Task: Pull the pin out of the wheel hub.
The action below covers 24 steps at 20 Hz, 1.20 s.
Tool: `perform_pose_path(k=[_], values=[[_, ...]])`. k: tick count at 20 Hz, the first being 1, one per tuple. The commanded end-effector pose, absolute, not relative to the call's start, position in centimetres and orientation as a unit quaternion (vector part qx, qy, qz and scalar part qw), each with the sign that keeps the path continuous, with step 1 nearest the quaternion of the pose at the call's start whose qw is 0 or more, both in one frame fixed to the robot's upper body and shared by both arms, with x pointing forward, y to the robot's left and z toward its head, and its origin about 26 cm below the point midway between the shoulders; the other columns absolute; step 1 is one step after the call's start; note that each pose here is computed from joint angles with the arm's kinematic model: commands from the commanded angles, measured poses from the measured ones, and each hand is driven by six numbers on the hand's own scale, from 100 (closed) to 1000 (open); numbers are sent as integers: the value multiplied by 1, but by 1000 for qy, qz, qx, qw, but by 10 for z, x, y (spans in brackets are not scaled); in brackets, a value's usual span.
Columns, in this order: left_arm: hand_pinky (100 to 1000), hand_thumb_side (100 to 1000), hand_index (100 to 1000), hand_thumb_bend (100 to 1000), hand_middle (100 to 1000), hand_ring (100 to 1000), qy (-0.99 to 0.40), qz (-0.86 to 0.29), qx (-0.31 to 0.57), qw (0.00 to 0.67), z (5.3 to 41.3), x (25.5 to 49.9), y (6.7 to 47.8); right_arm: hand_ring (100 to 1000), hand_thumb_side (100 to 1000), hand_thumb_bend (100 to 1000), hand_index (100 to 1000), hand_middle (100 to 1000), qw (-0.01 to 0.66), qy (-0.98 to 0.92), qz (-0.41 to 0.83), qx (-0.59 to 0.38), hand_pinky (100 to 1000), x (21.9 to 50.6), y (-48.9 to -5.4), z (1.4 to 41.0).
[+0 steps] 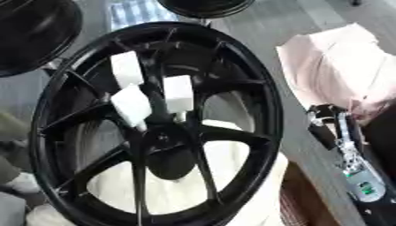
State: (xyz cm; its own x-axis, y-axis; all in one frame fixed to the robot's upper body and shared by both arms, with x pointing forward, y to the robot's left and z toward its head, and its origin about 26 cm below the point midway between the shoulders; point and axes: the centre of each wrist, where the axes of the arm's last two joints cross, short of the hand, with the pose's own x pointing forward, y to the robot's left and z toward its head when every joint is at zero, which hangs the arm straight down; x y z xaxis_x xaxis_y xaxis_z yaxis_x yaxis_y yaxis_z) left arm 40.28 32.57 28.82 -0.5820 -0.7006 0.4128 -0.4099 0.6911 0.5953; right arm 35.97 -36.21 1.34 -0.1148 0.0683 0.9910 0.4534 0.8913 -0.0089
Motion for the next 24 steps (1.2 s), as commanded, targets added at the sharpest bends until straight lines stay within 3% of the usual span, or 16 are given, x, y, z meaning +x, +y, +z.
perform_pose_path(k=[1, 7, 15, 24], values=[[711, 737, 753, 528, 567, 584, -829, -310, 371, 283, 319, 404, 339, 677, 577, 100, 643, 494, 626, -745, -134, -187, 675, 362, -371, 29], [718, 738, 764, 511, 615, 615, -769, -431, 398, 253, 340, 424, 333, 677, 577, 100, 643, 493, 628, -745, -128, -185, 675, 363, -369, 30], [734, 736, 790, 509, 644, 649, -693, -560, 368, 266, 328, 472, 236, 676, 578, 100, 643, 493, 632, -739, -133, -190, 674, 358, -373, 25], [736, 721, 795, 519, 652, 656, -640, -635, 351, 253, 351, 496, 170, 676, 579, 100, 643, 492, 631, -737, -139, -196, 674, 355, -379, 24]])
